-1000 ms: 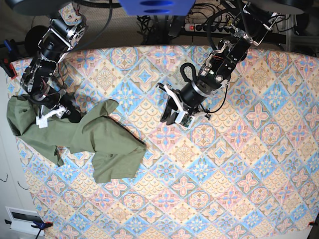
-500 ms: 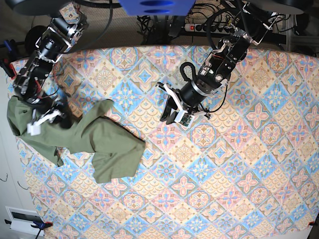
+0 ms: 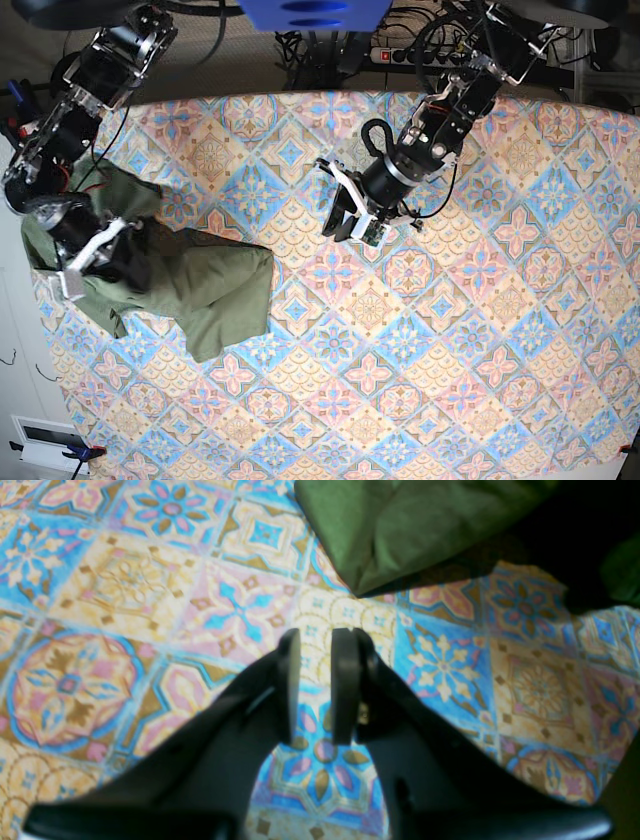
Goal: Layout the t-shirt on the table in an organized manner, then fold the t-shirt properly
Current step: 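Lift the shirt with the right gripper and drag it along the table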
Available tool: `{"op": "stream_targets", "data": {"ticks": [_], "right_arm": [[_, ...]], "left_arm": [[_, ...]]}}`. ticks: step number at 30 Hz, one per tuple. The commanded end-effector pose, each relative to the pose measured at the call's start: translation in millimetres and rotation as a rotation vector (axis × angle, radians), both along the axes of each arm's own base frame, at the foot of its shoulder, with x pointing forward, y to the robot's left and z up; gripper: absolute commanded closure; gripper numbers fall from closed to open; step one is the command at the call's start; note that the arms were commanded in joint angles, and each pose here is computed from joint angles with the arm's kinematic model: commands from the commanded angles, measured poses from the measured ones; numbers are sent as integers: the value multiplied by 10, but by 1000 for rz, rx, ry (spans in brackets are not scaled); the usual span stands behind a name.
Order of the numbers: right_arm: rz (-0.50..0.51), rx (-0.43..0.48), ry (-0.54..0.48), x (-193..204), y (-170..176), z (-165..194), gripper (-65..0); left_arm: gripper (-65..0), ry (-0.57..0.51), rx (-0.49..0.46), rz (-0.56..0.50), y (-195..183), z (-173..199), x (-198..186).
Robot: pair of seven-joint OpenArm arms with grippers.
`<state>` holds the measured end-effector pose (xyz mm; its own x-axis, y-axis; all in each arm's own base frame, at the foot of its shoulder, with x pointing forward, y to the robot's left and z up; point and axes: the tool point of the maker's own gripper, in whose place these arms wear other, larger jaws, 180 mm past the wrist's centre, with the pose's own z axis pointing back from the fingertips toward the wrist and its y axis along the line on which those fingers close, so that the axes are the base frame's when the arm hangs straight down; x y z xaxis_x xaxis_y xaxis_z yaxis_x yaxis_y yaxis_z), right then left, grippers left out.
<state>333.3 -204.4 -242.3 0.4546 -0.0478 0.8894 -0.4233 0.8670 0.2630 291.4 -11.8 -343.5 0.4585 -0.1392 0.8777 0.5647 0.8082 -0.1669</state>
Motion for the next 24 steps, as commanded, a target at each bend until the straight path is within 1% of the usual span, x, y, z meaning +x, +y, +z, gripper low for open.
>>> {"op": "stream_targets", "data": {"ticks": [1, 4, 7, 10, 13, 15, 18, 20, 22, 24], "right_arm": [[29, -6, -115, 65, 66, 330, -16], [90, -51, -124, 53, 231, 385, -16], [104, -137, -130, 97, 83, 474, -15], [107, -198, -217, 275, -3, 836, -15], [58, -306, -239, 480, -226, 1037, -15], [53, -383, -272, 615, -242, 1215, -15], [46, -461, -323, 733, -251, 1482, -15], [37, -489, -376, 793, -249, 1724, -15], [23, -486, -428, 819, -257, 1943, -15], [10, -496, -480, 823, -282, 2173, -15]], "left_arm": [[-109, -44, -25, 3, -11, 138, 69], [-109, -23, -24, 47, 124, 76, 42], [-109, -16, -21, 79, 225, 53, 50], [-109, -1, -21, 88, 253, 5, 4], [-109, 2, -25, 88, 239, 1, -6], [-109, 3, -45, 92, 182, 25, 0], [-109, 5, -65, 95, 116, 41, 2], [-109, 7, -75, 97, 79, 48, 8], [-109, 11, -90, 99, 32, 59, 0], [-109, 10, -84, 100, 7, 43, -1]]}}
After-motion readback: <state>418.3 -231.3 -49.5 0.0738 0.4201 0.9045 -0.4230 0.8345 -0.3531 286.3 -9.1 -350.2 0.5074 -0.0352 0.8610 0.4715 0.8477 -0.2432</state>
